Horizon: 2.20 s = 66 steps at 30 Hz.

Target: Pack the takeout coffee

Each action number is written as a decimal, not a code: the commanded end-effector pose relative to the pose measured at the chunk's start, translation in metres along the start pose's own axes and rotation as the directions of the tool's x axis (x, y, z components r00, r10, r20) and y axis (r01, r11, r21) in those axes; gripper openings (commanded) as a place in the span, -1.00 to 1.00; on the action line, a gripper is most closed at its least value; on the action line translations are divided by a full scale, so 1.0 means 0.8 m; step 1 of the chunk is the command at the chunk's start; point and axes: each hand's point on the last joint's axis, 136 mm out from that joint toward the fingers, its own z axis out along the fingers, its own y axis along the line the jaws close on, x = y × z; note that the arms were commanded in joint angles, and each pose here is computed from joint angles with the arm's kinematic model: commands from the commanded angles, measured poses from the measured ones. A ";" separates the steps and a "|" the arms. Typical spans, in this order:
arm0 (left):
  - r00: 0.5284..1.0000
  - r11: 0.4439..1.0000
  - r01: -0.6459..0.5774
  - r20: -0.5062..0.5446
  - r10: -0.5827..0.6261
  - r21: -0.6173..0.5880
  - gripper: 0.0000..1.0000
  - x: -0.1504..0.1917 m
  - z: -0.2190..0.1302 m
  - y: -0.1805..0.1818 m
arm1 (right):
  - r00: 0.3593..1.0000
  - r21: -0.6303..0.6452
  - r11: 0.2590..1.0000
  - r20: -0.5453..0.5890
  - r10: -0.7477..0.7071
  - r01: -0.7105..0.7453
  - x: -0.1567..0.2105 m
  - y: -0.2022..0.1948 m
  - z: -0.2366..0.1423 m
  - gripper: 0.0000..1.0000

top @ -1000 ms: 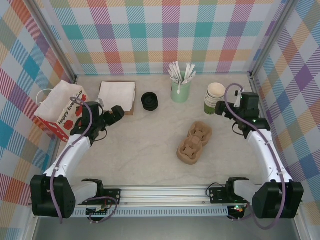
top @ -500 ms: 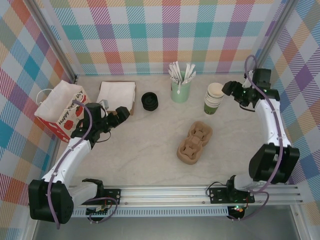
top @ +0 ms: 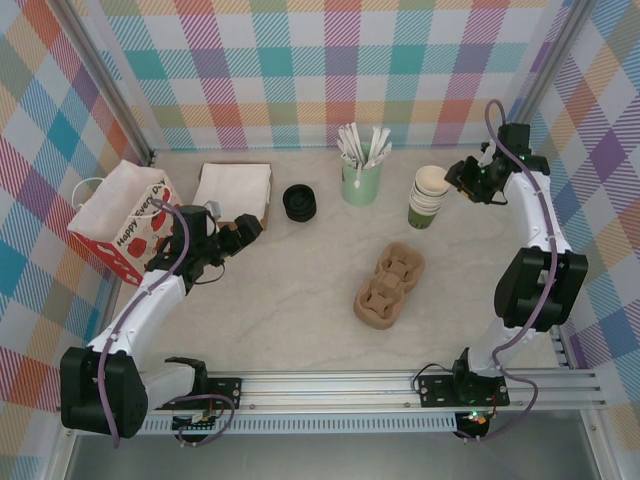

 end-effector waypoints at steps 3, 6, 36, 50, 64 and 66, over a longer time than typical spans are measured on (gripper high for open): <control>1.000 1.000 -0.015 0.018 0.015 0.017 1.00 -0.005 0.003 -0.010 | 1.000 0.015 1.000 -0.024 -0.010 0.010 -0.002 0.000 -0.002 -0.31; 1.000 1.000 -0.012 0.019 0.012 0.008 1.00 -0.005 0.003 -0.008 | 0.999 0.013 1.000 -0.036 -0.012 0.012 0.000 0.000 0.003 -0.33; 1.000 1.000 -0.014 0.016 0.014 0.006 1.00 -0.005 0.001 -0.009 | 0.996 0.023 0.998 -0.059 -0.065 0.066 -0.003 0.013 -0.010 -0.83; 0.999 0.999 -0.022 0.041 0.021 0.029 1.00 -0.012 -0.019 -0.024 | 0.986 -0.013 0.988 0.073 -0.153 0.154 -0.019 0.057 -0.086 -0.84; 0.999 0.998 0.022 0.041 -0.024 0.052 1.00 -0.015 -0.042 -0.041 | 0.952 -0.127 0.958 0.200 -0.230 0.258 0.061 0.119 -0.201 -0.85; 0.999 0.998 0.029 0.042 -0.031 0.049 1.00 -0.016 -0.043 -0.041 | 0.953 -0.158 0.950 0.189 -0.238 0.269 0.086 0.126 -0.208 -0.85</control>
